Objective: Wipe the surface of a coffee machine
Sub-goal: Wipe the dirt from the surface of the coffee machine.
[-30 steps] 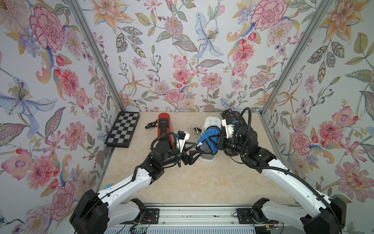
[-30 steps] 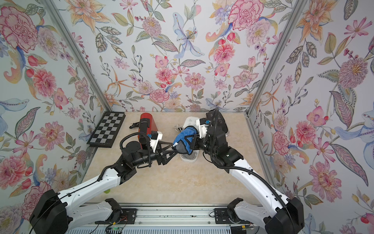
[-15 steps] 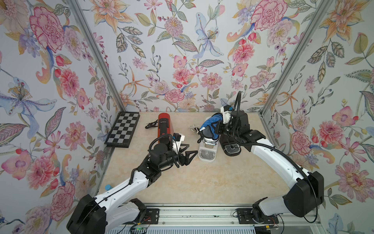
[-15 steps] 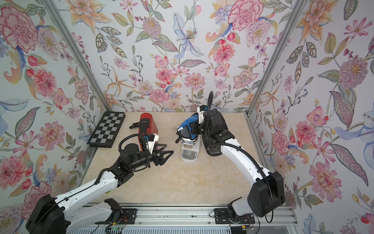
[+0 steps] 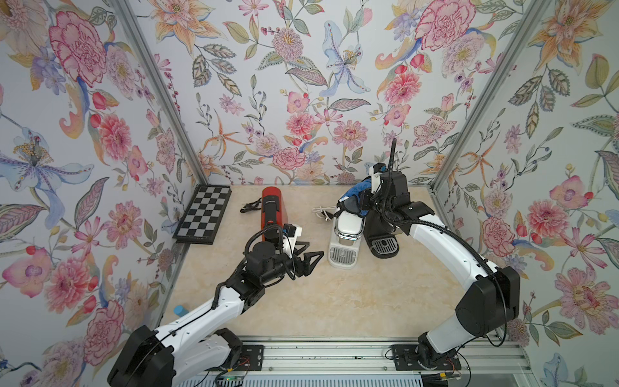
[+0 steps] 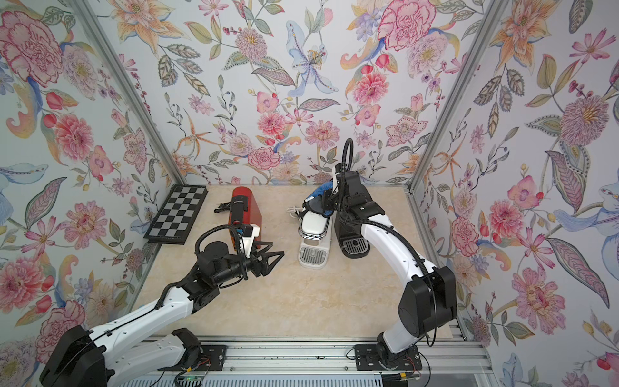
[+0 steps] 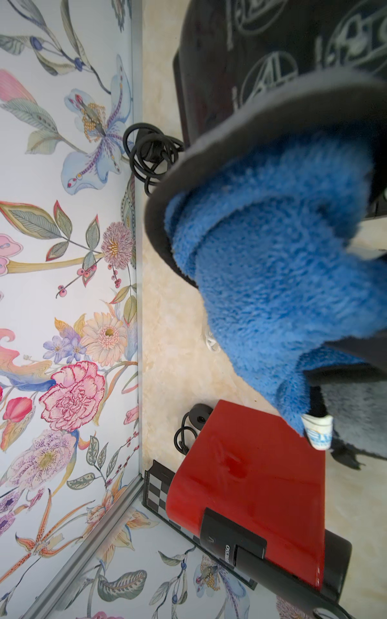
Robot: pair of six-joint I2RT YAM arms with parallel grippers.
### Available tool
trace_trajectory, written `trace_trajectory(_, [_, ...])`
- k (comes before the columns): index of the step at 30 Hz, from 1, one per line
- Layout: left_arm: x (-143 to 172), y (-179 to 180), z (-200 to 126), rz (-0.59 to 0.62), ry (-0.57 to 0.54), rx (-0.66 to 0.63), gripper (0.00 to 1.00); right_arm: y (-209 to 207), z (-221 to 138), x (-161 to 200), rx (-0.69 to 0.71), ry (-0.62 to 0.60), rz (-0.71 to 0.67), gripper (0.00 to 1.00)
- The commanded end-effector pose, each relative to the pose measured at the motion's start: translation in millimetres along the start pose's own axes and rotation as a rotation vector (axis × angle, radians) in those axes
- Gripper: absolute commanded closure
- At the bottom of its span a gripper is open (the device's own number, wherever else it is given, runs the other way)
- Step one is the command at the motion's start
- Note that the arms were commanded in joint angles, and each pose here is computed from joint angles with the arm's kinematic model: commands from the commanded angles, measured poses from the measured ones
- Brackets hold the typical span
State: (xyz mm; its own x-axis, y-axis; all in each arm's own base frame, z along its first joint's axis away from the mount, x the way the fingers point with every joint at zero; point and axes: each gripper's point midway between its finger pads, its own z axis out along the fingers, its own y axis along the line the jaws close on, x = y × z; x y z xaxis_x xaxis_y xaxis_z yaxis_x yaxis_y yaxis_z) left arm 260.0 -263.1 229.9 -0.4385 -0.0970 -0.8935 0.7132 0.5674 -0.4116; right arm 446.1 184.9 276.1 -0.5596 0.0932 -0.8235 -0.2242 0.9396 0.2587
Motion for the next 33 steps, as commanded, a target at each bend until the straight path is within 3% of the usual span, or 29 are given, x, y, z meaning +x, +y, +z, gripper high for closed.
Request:
trace_trajectory(1, [-2,6,-1,-0.002,-0.011,-0.024,0.24,-23,-12,31,0.065,0.110,-0.019,1.00])
trace_trajectory(7, [-3,4,10,-0.021,-0.001,0.004,0.25,-33,-27,48,0.136,0.171,-0.093,1.00])
trace_trajectory(13, [-4,8,13,-0.027,-0.006,-0.007,0.24,-14,-36,60,0.127,0.212,-0.223,0.99])
trace_trajectory(23, [-4,8,26,-0.065,0.007,0.013,0.25,-15,17,71,0.194,0.306,-0.359,0.97])
trace_trajectory(33, [-25,27,44,-0.020,-0.020,-0.091,0.21,-29,35,108,0.194,0.369,-0.329,0.98])
